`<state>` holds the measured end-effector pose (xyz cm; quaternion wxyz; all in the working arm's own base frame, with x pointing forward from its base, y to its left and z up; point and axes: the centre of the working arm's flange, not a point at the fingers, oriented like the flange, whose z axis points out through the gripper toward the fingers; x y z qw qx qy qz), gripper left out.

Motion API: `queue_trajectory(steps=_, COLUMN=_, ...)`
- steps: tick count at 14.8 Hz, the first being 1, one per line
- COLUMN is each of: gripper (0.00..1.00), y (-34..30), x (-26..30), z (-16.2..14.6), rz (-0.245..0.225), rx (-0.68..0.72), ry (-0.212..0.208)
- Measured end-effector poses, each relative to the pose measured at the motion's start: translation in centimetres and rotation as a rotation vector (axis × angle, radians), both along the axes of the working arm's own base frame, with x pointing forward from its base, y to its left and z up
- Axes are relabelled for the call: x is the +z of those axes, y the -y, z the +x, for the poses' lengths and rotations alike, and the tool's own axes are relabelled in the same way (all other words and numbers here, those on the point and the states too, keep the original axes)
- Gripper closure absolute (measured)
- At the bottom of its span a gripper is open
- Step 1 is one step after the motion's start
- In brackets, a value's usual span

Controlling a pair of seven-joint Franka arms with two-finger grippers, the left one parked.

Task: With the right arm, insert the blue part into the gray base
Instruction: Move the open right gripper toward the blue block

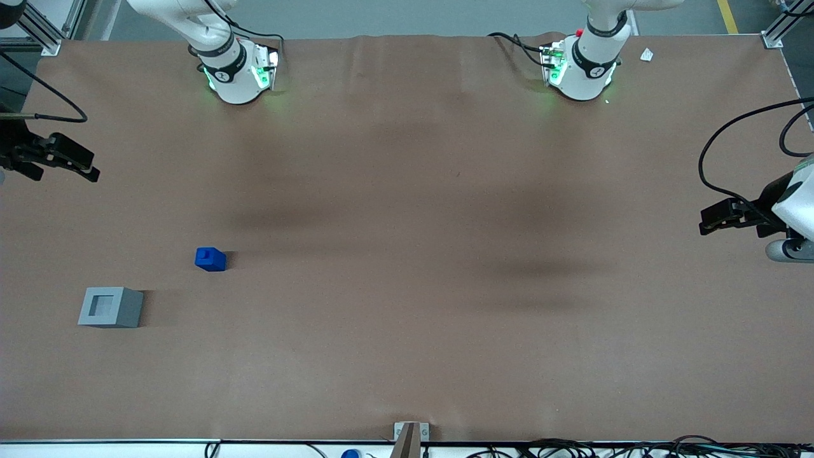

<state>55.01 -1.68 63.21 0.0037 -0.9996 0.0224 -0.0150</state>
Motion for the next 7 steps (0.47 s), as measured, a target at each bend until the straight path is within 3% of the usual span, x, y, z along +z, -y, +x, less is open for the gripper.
queue_trajectory(steps=7, gripper=0.0, y=0.9, x=-1.7, z=-0.3, rz=0.002, rx=-0.017, ry=-0.028)
